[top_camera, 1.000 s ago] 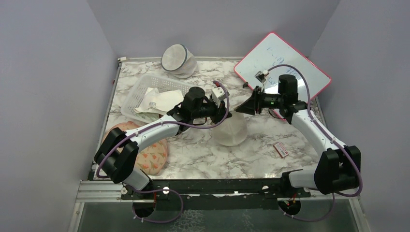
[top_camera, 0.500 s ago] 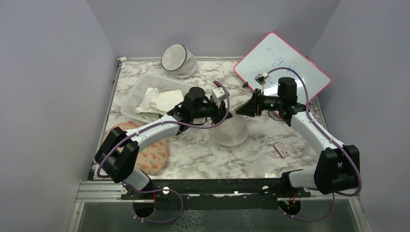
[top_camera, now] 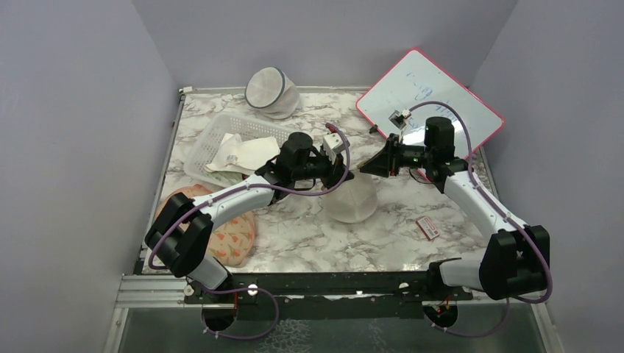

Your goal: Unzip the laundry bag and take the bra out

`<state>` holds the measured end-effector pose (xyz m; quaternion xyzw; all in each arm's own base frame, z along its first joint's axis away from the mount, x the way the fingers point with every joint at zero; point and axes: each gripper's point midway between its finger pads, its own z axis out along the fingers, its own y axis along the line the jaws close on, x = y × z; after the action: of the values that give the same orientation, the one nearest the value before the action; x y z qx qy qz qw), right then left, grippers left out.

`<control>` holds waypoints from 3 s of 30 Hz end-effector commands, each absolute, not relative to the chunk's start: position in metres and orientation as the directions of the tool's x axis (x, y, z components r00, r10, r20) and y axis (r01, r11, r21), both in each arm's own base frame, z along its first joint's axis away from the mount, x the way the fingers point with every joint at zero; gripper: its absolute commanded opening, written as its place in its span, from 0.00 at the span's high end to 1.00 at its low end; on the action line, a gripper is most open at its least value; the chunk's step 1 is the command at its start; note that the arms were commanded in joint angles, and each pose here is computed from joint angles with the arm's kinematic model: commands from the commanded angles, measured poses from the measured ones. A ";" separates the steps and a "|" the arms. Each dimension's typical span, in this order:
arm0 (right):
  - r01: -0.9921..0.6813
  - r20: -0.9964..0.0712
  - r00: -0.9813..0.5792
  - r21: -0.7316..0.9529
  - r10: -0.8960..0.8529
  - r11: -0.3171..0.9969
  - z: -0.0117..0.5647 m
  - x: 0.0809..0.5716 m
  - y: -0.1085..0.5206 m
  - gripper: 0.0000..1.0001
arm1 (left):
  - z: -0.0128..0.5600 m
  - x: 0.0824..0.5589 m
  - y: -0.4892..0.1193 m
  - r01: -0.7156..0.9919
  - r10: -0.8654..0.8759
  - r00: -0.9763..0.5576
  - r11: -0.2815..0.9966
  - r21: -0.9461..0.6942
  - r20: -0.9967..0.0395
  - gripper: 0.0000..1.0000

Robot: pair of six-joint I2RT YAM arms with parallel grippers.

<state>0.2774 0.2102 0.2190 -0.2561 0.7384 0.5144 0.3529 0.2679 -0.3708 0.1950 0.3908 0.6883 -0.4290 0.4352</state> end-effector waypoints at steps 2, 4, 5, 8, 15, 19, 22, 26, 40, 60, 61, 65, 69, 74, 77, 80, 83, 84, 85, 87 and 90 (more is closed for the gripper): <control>-0.782 -0.824 -0.567 0.531 -0.017 0.327 0.235 0.282 0.212 0.74 | 0.214 0.265 -0.380 0.933 0.129 -0.279 0.269 -0.237 -0.952 1.00; -0.784 -0.825 -0.564 0.528 -0.019 0.328 0.235 0.283 0.212 0.75 | 0.214 0.265 -0.381 0.933 0.128 -0.280 0.268 -0.238 -0.951 1.00; -0.785 -0.826 -0.563 0.527 -0.019 0.326 0.236 0.283 0.212 0.75 | 0.214 0.265 -0.381 0.934 0.129 -0.280 0.266 -0.239 -0.951 1.00; -0.782 -0.824 -0.567 0.531 -0.017 0.328 0.235 0.285 0.212 0.76 | 0.214 0.264 -0.381 0.934 0.128 -0.281 0.264 -0.241 -0.951 1.00; -0.781 -0.822 -0.570 0.536 -0.015 0.321 0.233 0.286 0.213 0.76 | 0.213 0.264 -0.381 0.934 0.130 -0.283 0.263 -0.242 -0.950 1.00; -0.782 -0.820 -0.571 0.539 -0.015 0.314 0.232 0.286 0.214 0.77 | 0.213 0.264 -0.381 0.933 0.131 -0.286 0.263 -0.245 -0.949 1.00; -0.782 -0.820 -0.572 0.541 -0.014 0.310 0.233 0.287 0.215 0.81 | 0.213 0.264 -0.381 0.933 0.130 -0.286 0.262 -0.245 -0.949 1.00; -0.781 -0.819 -0.574 0.544 -0.008 0.307 0.234 0.287 0.215 0.87 | 0.213 0.264 -0.381 0.934 0.130 -0.285 0.262 -0.244 -0.950 1.00; -0.699 -0.802 -0.590 0.565 0.092 0.438 0.232 0.296 0.200 0.99 | 0.217 0.259 -0.372 0.967 0.156 -0.147 0.231 -0.108 -0.977 1.00; -0.620 -0.825 -0.560 0.477 0.074 0.623 0.214 0.284 0.167 0.46 | 0.216 0.260 -0.371 0.969 0.161 -0.123 0.231 -0.084 -0.979 1.00; -0.628 -0.836 -0.543 0.465 0.077 0.625 0.220 0.283 0.166 0.44 | 0.217 0.259 -0.371 0.970 0.160 -0.123 0.226 -0.085 -0.979 1.00; -0.676 -0.875 -0.475 0.432 0.096 0.597 0.246 0.283 0.170 0.34 | 0.219 0.256 -0.371 0.974 0.156 -0.119 0.210 -0.085 -0.980 1.00; -0.804 -0.887 -0.458 0.444 0.066 0.396 0.263 0.270 0.192 0.36 | 0.218 0.254 -0.372 0.976 0.157 -0.121 0.200 -0.088 -0.980 1.00; -0.838 -0.882 -0.466 0.465 0.068 0.286 0.258 0.260 0.201 0.50 | 0.217 0.251 -0.373 0.977 0.157 -0.133 0.186 -0.103 -0.979 1.00; -0.820 -0.867 -0.493 0.490 0.069 0.296 0.245 0.255 0.200 0.57 | 0.216 0.251 -0.374 0.976 0.157 -0.142 0.186 -0.112 -0.977 1.00; -0.797 -0.853 -0.516 0.511 0.077 0.324 0.229 0.252 0.197 0.57 | 0.215 0.251 -0.376 0.976 0.157 -0.155 0.180 -0.126 -0.975 1.00; -0.785 -0.839 -0.538 0.533 0.078 0.317 0.221 0.251 0.198 0.58 | 0.216 0.250 -0.377 0.976 0.151 -0.161 0.169 -0.135 -0.975 1.00; -0.781 -0.836 -0.544 0.538 0.076 0.317 0.218 0.251 0.198 0.58 | 0.217 0.250 -0.377 0.976 0.150 -0.164 0.169 -0.138 -0.975 1.00; -0.779 -0.833 -0.548 0.541 0.075 0.317 0.217 0.251 0.198 0.58 | 0.217 0.250 -0.377 0.976 0.149 -0.164 0.169 -0.138 -0.975 1.00; -0.776 -0.830 -0.554 0.545 0.071 0.316 0.215 0.250 0.198 0.58 | 0.216 0.250 -0.378 0.976 0.150 -0.166 0.166 -0.141 -0.975 1.00; -0.780 -0.834 -0.547 0.540 0.073 0.318 0.220 0.249 0.198 0.62 | 0.216 0.249 -0.378 0.976 0.150 -0.167 0.165 -0.142 -0.975 1.00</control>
<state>0.2500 0.1973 0.2098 -0.2371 0.7180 0.5232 0.3932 0.2521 -0.3699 0.1960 0.4508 0.6434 -0.4336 0.4413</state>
